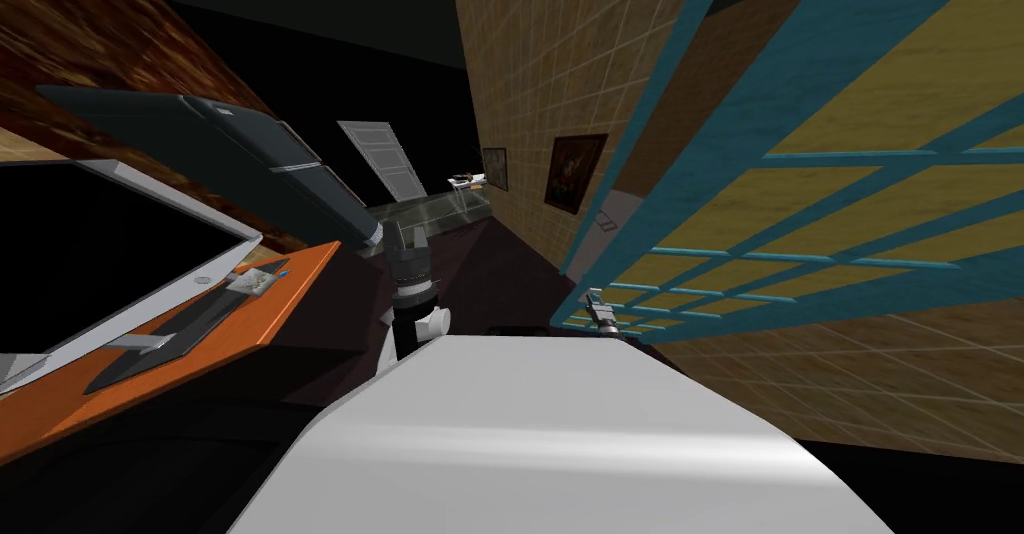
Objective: Pull the door open
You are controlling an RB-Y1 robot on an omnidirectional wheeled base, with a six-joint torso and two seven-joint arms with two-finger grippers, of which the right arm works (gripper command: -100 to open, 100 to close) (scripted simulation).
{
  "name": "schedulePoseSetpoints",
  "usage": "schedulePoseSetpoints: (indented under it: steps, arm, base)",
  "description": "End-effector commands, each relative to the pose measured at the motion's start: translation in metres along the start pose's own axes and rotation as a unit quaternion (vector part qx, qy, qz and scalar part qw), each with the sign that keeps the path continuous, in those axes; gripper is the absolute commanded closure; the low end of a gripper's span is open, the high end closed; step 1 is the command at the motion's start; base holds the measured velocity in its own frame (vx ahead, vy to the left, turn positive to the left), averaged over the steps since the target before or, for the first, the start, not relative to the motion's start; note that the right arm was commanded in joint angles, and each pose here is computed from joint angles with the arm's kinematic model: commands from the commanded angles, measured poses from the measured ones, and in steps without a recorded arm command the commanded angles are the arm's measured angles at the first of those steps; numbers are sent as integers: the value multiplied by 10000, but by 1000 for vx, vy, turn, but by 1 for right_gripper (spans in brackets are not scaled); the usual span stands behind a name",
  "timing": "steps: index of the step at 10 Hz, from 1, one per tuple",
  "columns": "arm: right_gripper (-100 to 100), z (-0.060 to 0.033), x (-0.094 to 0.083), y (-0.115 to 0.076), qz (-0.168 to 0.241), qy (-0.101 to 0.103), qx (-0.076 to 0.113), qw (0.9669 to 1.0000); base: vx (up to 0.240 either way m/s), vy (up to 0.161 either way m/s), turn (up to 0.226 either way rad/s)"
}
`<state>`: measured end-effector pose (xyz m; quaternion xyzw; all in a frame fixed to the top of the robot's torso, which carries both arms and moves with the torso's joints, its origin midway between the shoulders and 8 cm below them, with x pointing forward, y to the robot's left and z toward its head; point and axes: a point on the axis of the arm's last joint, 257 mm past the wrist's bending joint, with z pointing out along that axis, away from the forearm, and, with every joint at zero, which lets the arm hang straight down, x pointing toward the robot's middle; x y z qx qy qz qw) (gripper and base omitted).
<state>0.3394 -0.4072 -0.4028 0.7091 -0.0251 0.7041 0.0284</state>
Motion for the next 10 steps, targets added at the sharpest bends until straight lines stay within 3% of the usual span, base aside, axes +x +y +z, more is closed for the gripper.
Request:
schedulePoseSetpoints:
  steps: [1, 6, 7, 10]
  arm:
    - [100, -85, 4, -17, 6, 16, 131, 9999]
    - [100, -305, 27, -47, 23, 35, 468, 9989]
    - [100, -281, 3, -59, 22, 2, 438, 9990]
    - [100, -371, -2, -55, 24, 1, 538, 9986]
  base:
    - [-202, -38, 110]
    - [-187, -53, 94]
    - [-88, -19, 21]
    - [-168, -44, 132]
